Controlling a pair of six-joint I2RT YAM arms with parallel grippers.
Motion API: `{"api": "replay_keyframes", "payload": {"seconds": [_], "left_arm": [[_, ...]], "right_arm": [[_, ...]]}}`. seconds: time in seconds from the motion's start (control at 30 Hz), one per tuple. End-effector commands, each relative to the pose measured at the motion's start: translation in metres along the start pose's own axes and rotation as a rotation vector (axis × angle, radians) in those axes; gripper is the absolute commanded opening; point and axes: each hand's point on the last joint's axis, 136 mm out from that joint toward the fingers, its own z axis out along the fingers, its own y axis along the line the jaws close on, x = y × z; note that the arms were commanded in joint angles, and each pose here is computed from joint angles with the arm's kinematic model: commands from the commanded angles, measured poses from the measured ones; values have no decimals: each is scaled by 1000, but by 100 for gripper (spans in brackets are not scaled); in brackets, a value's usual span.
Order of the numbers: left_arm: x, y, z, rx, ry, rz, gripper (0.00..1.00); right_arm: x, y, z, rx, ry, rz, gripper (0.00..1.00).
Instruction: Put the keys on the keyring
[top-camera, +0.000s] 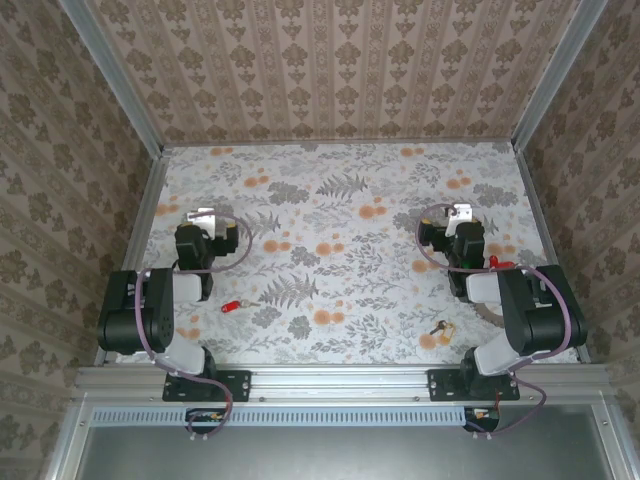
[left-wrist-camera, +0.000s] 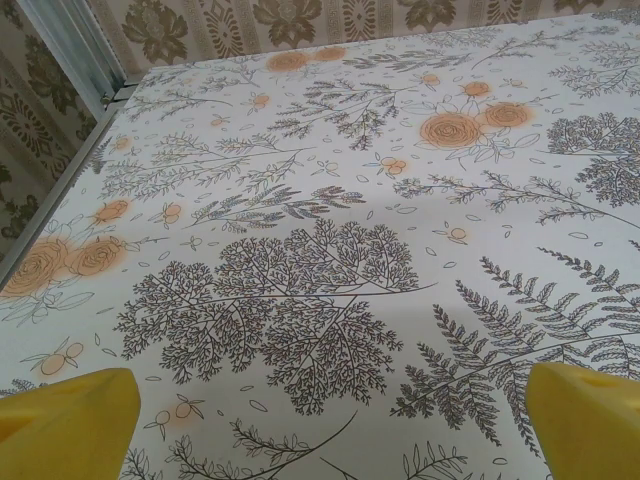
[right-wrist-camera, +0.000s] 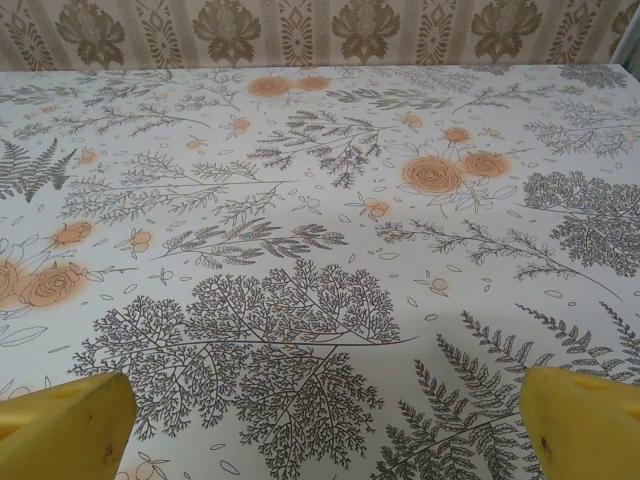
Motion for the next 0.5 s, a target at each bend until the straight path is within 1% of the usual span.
{"api": "replay_keyframes", "payload": {"seconds": [0.0,0.47], "left_arm": [[-4,0,1,-7,-6,-20,100],[-4,0,1,-7,-7,-20,100]], "right_arm": [[-4,0,2,1,-4,7,100],[-4,0,3,1,-3,8,100]]}}
